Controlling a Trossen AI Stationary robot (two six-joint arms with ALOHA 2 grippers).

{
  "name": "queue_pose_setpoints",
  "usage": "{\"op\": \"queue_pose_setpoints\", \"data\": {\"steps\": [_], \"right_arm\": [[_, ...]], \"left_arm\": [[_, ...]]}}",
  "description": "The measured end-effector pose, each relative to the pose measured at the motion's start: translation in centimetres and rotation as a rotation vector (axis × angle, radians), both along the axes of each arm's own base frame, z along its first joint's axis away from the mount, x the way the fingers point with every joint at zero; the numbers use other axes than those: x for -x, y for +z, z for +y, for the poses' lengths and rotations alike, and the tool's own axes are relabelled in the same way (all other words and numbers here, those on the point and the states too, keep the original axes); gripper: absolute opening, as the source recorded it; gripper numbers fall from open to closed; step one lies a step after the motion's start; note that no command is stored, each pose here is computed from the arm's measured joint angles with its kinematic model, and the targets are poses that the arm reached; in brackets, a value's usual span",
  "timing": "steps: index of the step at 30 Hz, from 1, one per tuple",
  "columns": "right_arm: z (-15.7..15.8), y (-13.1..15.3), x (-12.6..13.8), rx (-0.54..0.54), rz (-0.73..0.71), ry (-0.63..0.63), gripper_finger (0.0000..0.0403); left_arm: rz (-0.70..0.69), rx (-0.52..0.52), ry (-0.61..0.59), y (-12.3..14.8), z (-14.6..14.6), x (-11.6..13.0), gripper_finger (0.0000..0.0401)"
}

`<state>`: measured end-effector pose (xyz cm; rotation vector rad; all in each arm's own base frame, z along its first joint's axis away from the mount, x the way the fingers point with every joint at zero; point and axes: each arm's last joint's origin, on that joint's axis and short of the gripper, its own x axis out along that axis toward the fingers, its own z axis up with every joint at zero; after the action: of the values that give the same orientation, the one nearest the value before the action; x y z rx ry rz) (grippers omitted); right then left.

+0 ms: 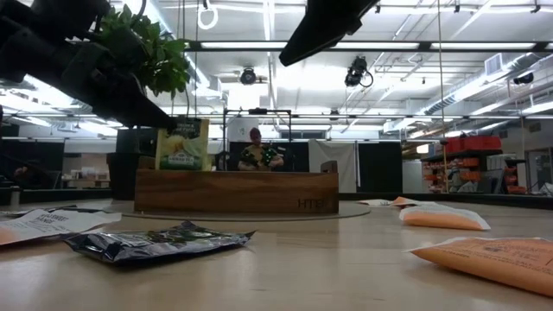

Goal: Pick & Place Tea
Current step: Put the top yellow tea bag into the wooden organizer, then put the yellow tea bag into the wooden organizer

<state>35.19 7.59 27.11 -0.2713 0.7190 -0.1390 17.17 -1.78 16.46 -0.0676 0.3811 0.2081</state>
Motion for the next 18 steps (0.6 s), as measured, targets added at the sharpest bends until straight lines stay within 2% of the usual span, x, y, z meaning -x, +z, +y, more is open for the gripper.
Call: {"op": "queue_pose_setpoints", "data": {"steps": [15,18], "right_arm": [[0.01,0.04,-0.03,0.000,-0.004,0.001,0.0146],[0.01,0.04,-0.03,0.000,-0.004,0.001,0.0146]], "left_arm": [[0.001,-0.017,0.007,0.01,0.04,0.00,0.0056],[0.000,-0.039,0.058,0.02,0.20,0.04,0.0057]]}}
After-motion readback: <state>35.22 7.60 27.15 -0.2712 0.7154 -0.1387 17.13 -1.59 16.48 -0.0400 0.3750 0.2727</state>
